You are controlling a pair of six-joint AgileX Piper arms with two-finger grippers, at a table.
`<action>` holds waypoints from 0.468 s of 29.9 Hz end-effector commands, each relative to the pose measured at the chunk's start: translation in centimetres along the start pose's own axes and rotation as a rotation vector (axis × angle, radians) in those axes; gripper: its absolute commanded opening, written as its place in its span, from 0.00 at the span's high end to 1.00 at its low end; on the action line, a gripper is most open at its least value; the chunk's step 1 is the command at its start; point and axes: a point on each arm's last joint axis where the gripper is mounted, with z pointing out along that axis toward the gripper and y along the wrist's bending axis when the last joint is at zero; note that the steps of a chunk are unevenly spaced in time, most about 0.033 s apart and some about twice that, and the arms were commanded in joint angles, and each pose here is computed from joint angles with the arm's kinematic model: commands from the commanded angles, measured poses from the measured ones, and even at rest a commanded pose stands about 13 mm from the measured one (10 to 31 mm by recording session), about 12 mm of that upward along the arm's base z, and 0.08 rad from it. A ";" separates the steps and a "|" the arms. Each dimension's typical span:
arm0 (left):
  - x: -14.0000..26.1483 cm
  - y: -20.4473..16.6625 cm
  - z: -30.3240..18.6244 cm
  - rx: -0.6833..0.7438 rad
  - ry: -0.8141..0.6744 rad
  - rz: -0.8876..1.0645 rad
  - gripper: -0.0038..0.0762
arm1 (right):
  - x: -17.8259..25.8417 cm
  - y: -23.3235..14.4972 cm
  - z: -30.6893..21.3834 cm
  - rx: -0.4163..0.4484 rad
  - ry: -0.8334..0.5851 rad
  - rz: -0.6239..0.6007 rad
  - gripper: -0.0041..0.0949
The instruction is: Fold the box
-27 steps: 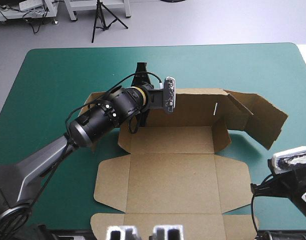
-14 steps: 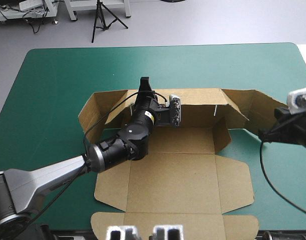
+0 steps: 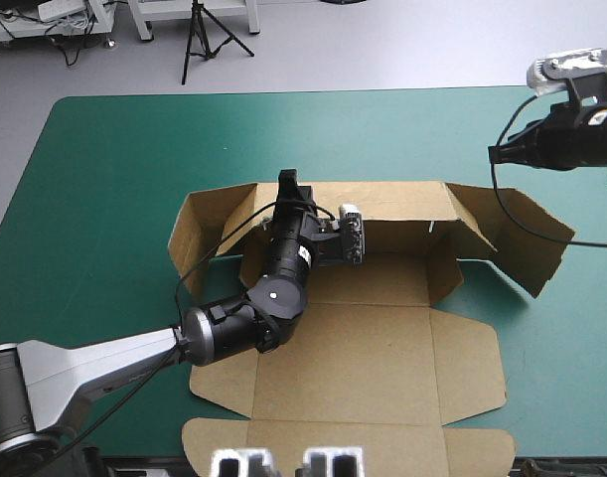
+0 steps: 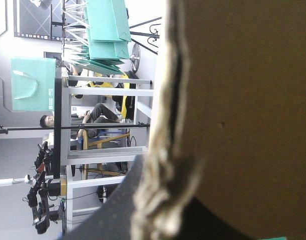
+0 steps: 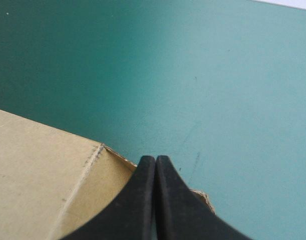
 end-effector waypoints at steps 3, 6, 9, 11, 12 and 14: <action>0.2 3.0 -1.3 -0.145 0.003 -0.054 0.96 | -1.3 -0.6 2.8 -0.071 0.013 0.006 0.98; 0.2 3.2 -1.4 -0.168 0.003 -0.039 0.96 | -0.9 -1.1 4.9 -0.103 0.085 -0.004 0.98; 0.2 3.2 -1.4 -0.170 0.002 -0.037 0.96 | -0.7 -1.5 6.4 -0.125 0.116 -0.005 0.98; 0.2 3.2 -1.4 -0.170 0.002 -0.038 0.96 | -0.6 -1.7 7.1 -0.132 0.132 -0.008 0.98; 0.2 3.2 -1.4 -0.170 0.002 -0.038 0.96 | -0.5 -1.7 7.3 -0.136 0.141 -0.006 0.98; 0.2 3.2 -1.4 -0.170 0.002 -0.038 0.96 | -0.2 -1.8 7.9 -0.150 0.170 -0.017 0.98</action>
